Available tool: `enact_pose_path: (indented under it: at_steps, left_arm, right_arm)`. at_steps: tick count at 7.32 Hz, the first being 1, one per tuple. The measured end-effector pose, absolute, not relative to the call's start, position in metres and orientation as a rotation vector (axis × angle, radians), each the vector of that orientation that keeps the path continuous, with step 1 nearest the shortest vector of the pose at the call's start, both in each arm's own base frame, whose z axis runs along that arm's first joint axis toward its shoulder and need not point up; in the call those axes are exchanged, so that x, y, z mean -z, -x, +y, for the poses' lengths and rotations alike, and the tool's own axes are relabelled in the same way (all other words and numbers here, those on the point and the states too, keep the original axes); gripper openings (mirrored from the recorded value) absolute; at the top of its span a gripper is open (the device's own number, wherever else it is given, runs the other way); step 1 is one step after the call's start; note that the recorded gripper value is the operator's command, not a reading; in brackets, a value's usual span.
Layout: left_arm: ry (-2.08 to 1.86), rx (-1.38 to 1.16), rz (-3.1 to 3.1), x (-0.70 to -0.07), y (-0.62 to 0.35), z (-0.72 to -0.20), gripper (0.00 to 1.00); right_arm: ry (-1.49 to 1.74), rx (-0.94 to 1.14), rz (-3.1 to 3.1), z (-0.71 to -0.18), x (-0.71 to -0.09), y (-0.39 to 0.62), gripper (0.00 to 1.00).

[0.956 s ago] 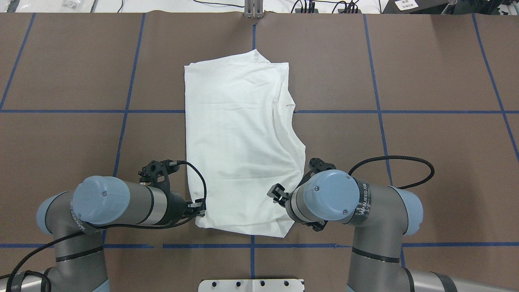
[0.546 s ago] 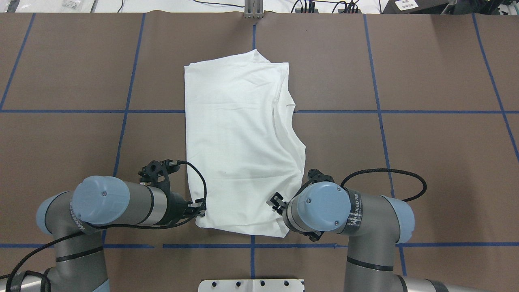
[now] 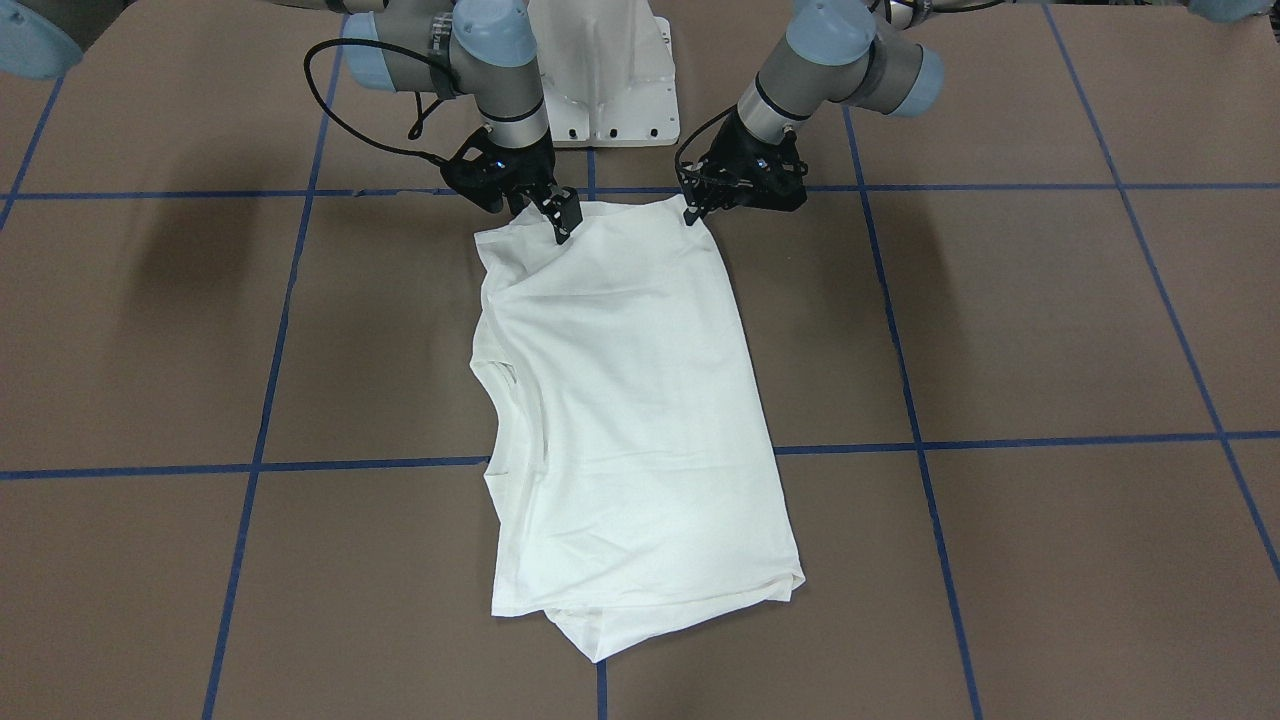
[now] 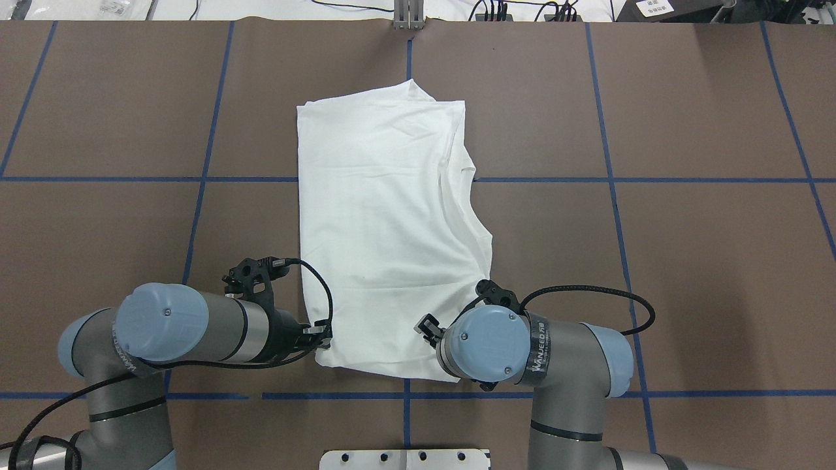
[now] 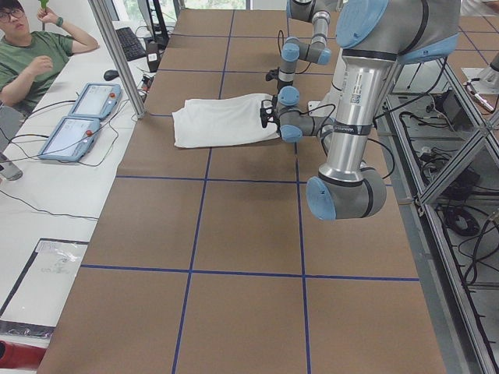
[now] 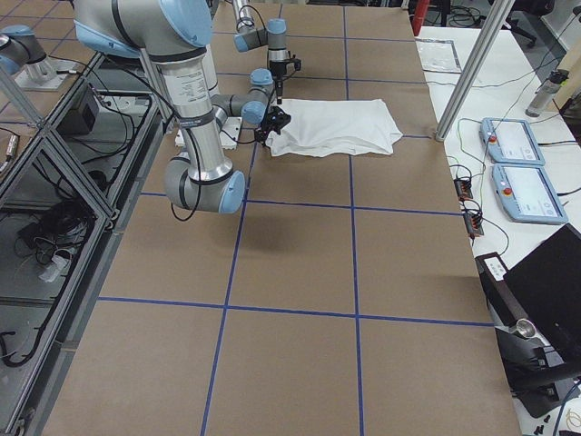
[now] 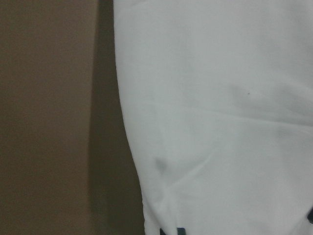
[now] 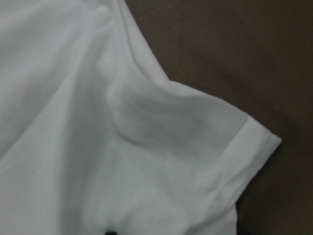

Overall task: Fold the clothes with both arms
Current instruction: 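Grasp the shirt edges nearest the robot with both grippers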

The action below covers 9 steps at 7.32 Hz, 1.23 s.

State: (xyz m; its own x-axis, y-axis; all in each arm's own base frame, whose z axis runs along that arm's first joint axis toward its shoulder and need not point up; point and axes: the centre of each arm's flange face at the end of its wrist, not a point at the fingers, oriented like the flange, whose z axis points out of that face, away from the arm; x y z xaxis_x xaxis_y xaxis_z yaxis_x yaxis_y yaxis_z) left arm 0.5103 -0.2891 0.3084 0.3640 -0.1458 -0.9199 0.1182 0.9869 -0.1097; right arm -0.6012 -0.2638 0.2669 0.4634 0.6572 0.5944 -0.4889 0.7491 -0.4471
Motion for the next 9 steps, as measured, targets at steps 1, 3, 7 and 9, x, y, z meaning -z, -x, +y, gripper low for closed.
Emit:
enact_pose_path:
  at_steps: [1,3,7,9]
  left_arm:
    - [0.026,0.170,1.187,-0.3082,-0.5103,-0.2891,0.00]
    - [0.026,0.170,1.187,-0.3085,-0.5102,-0.2891,0.00]
    - [0.026,0.170,1.185,-0.3090,-0.5102,-0.2891,0.00]
    - [0.026,0.170,1.186,-0.3090,-0.5101,-0.2891,0.00]
  right_arm:
    - [0.215,-0.716,-0.829,-0.2613,-0.2672,0.6028,0.77]
    - [0.202,-0.721,-0.832,-0.2582,-0.2669,0.6047,0.14]
    - [0.211,-0.729,-0.843,-0.2551,-0.2617,0.6032,0.00]
    - [0.212,-0.728,-0.843,-0.2550,-0.2606,0.6025,0.00]
